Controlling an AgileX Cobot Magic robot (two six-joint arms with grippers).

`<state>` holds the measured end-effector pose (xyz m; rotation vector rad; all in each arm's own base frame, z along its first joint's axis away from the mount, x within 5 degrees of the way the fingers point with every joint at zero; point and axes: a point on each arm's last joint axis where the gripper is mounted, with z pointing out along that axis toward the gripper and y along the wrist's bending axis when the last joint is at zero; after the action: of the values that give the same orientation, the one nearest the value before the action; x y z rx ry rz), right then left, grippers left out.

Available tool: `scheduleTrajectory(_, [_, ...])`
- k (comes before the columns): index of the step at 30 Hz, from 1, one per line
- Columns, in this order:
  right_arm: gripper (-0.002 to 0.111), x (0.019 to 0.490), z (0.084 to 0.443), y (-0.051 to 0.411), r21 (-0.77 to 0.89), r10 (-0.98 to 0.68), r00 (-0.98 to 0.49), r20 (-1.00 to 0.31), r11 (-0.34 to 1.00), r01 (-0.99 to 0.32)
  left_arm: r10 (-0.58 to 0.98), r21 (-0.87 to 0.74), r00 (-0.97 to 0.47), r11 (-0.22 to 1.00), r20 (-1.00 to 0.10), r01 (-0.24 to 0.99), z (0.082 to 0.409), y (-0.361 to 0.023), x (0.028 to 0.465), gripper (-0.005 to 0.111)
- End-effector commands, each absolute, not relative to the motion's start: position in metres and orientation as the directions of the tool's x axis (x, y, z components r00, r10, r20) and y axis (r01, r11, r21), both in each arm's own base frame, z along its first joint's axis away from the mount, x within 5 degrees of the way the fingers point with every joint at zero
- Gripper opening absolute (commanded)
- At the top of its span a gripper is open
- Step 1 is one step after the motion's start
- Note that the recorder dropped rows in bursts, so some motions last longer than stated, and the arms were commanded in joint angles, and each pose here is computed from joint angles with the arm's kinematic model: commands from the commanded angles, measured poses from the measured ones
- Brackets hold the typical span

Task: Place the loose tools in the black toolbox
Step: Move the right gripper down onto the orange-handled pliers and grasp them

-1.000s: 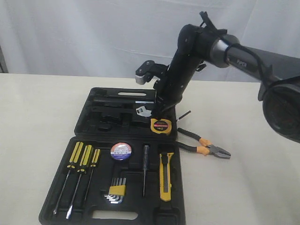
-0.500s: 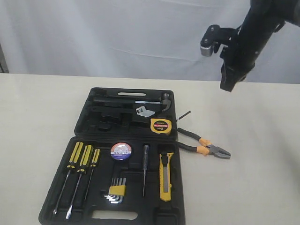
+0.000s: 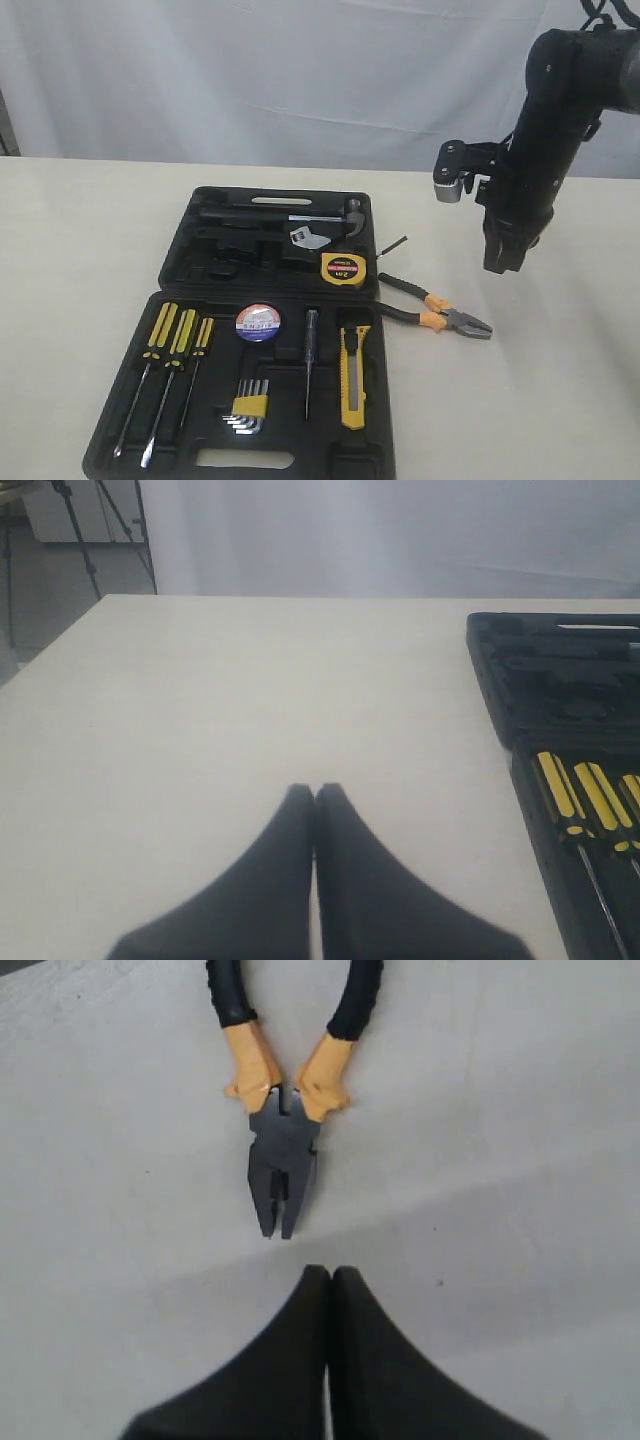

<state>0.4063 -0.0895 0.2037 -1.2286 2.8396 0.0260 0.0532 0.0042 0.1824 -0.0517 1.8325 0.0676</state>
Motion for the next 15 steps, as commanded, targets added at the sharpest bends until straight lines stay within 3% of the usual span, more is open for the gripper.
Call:
scheduleTrajectory(1, [0.022, 0.405, 0.205, -0.091, -0.004, -0.751, -0.658, -0.058, 0.66, -0.752, -0.01, 0.007, -0.252, 0.998, -0.968, -0.067, 0.182, 0.004, 0.053, 0.0])
scheduleTrajectory(5, [0.056, 0.407, 0.204, -0.087, 0.018, -0.767, -0.634, -0.101, 0.635, -0.772, -0.01, 0.007, -0.252, 0.998, -0.968, -0.067, 0.182, 0.004, 0.053, 0.0])
scheduleTrajectory(8, [0.073, 0.407, 0.203, -0.085, 0.028, -0.772, -0.623, -0.125, 0.625, -0.78, -0.01, 0.007, -0.252, 0.998, -0.968, -0.067, 0.182, 0.004, 0.053, 0.0])
scheduleTrajectory(15, [0.078, 0.411, 0.189, -0.08, 0.051, -0.794, -0.6, -0.098, 0.599, -0.799, -0.01, 0.007, -0.252, 0.998, -0.968, -0.067, 0.182, 0.004, 0.053, 0.0])
